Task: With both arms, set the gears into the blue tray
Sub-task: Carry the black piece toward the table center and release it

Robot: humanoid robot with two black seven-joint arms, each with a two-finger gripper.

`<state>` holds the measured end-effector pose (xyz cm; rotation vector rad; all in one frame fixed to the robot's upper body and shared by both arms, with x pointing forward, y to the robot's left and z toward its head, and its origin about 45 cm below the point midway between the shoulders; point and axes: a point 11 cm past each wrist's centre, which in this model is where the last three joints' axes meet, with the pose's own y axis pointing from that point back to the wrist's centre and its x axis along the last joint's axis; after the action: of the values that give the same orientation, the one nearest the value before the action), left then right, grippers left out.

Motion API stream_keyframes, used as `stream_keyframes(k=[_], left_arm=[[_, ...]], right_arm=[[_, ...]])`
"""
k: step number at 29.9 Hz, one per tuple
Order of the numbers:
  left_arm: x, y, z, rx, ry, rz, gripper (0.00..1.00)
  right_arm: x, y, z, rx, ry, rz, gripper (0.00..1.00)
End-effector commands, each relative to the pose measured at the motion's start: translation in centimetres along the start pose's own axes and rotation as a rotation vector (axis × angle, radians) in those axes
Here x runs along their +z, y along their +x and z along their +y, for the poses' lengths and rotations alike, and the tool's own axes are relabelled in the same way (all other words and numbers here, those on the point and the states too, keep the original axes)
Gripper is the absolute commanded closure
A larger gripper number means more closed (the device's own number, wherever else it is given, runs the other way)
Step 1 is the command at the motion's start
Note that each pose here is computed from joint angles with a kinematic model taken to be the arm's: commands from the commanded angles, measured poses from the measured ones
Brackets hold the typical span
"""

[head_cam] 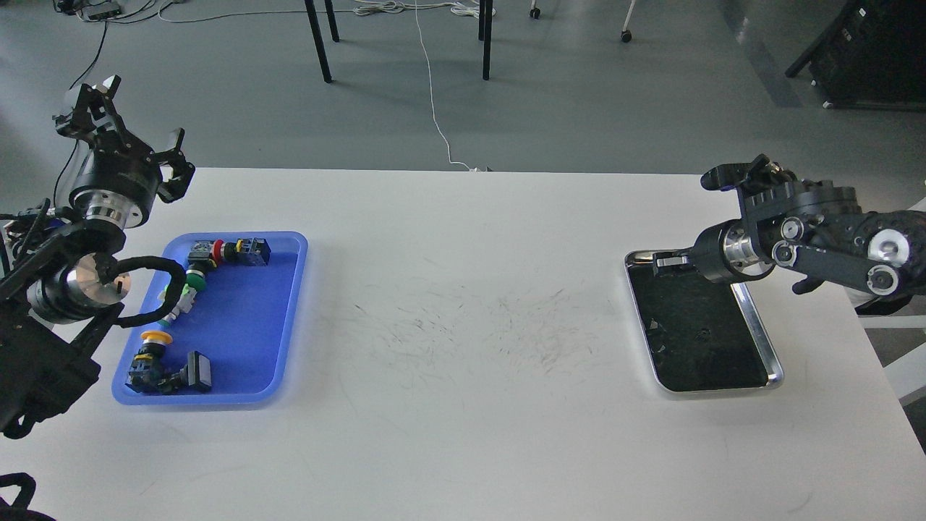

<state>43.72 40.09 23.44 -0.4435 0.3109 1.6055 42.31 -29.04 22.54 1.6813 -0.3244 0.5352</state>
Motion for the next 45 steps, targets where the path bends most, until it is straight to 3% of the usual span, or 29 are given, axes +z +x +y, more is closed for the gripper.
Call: stream_keyframes(k=[1,10,18,26,33,45], left_arm=[[0.0,0.0,0.0,0.000,0.001,0.001,0.01],[0.1,0.0,0.0,0.000,-0.002,-0.002,0.01],[0.6,0.3,0.0,0.003,-0.005,-0.012,0.01],[0.5,0.3,0.0,0.004,-0.005,-0.011,0.01],[1.6,0.9,-0.1,0.005,-0.016,-0.029,0.01],[1.7,0.8,-0.1,0.002,-0.018,-0.029,0.01]], right_arm=[[-2.5,1.6,1.3,0.033,0.079,0.006,0.98],[-12.0,0.3,2.3,-0.071,0.370,-0.188,0.98],[-18.5,-0.3,-0.2,-0.048,0.444,-0.166,0.98],[-26.6,-3.1,-5.1,-0.090,0.490,-0.108,0.98],[-22.6,-0.9,-7.4,-0.009,0.425,-0.262,0.98],[-25.7,-4.1,-6.7,-0.133,0.545,-0.361,0.96]])
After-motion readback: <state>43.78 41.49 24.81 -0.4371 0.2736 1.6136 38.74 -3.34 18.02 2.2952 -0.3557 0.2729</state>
